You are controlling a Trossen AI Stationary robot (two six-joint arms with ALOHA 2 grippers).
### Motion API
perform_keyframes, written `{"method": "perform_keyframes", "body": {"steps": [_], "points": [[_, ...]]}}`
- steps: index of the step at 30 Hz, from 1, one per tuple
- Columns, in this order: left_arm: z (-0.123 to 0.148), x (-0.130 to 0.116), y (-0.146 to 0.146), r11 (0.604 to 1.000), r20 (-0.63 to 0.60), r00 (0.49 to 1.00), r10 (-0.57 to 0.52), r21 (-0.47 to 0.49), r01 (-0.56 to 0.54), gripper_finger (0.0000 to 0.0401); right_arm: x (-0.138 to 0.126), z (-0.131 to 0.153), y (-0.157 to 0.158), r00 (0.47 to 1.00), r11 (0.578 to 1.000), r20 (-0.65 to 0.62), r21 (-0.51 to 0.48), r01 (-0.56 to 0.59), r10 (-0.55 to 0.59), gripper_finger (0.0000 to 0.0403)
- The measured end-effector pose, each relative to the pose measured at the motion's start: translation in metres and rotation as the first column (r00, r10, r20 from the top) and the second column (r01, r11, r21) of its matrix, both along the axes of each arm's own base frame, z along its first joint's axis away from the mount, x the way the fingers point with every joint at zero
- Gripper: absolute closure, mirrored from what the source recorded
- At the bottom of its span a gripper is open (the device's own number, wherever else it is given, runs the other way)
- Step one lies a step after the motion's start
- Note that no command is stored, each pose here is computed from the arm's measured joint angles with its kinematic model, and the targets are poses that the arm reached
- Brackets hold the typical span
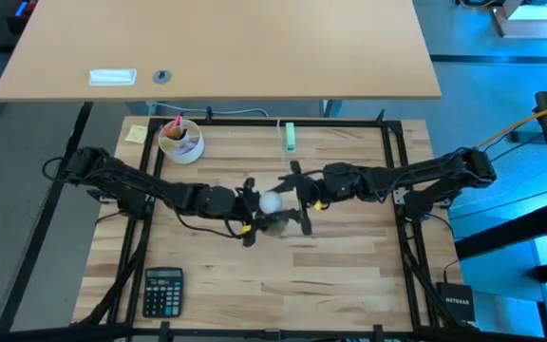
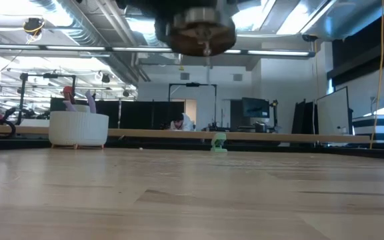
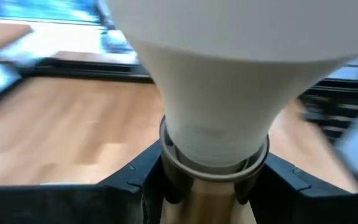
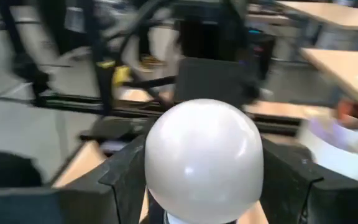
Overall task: Screw lightbulb
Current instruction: Insert the lightbulb into the lamp
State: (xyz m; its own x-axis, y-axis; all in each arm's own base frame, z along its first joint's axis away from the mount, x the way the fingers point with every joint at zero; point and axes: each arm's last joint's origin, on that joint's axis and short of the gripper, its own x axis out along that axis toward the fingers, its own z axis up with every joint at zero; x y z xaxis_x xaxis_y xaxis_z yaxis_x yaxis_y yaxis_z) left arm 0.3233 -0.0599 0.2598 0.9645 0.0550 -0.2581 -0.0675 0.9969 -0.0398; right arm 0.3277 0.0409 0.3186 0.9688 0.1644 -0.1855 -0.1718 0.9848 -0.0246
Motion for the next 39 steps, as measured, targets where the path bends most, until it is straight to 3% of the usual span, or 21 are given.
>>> {"method": "perform_keyframes", "body": {"steps": [8, 16, 22, 25, 29, 32, 35, 39], "points": [[-0.001, 0.0, 0.002, 0.945, 0.05, 0.945, 0.324, 0.037, -0.326, 0.0237, 0.0, -0.001, -0.007, 0.954, 0.953, -0.021, 0.046, 0.298, -0.298, 0.0166], [-0.006, 0.001, 0.002, 0.926, 0.043, 0.926, 0.375, 0.031, -0.376, 0.0237, 0.002, -0.005, -0.006, 0.943, 0.942, -0.034, 0.048, 0.333, -0.331, 0.0156], [-0.004, 0.001, 0.0, 0.935, 0.038, 0.939, 0.34, 0.089, -0.343, 0.0237, 0.003, -0.003, -0.004, 0.967, 0.967, -0.006, 0.01, 0.253, -0.253, 0.009], [0.001, 0.0, 0.0, 0.937, 0.054, 0.942, 0.332, 0.097, -0.335, 0.0237, 0.001, -0.005, -0.003, 0.969, 0.972, -0.079, -0.018, 0.235, -0.235, 0.0061], [0.0, -0.002, -0.002, 0.941, 0.033, 0.948, 0.318, 0.116, -0.319, 0.0237, -0.013, 0.023, -0.005, 0.973, 0.975, -0.065, -0.011, 0.222, -0.222, 0.0041], [0.006, -0.005, -0.003, 0.947, 0.04, 0.955, 0.294, 0.12, -0.297, 0.0237, -0.026, 0.029, -0.005, 0.976, 0.985, -0.13, -0.024, 0.172, -0.174, 0.0038], [0.006, -0.005, -0.006, 0.976, 0.022, 0.984, 0.179, 0.124, -0.181, 0.0237, -0.041, 0.037, -0.005, 0.983, 0.995, -0.157, -0.027, 0.093, -0.096, 0.004], [0.009, -0.003, -0.013, 0.993, 0.04, 0.995, -0.095, 0.073, 0.092, 0.0237, -0.055, 0.05, -0.004, 0.992, 1.0, -0.128, -0.011, 0.007, -0.008, 0.0044]]}}
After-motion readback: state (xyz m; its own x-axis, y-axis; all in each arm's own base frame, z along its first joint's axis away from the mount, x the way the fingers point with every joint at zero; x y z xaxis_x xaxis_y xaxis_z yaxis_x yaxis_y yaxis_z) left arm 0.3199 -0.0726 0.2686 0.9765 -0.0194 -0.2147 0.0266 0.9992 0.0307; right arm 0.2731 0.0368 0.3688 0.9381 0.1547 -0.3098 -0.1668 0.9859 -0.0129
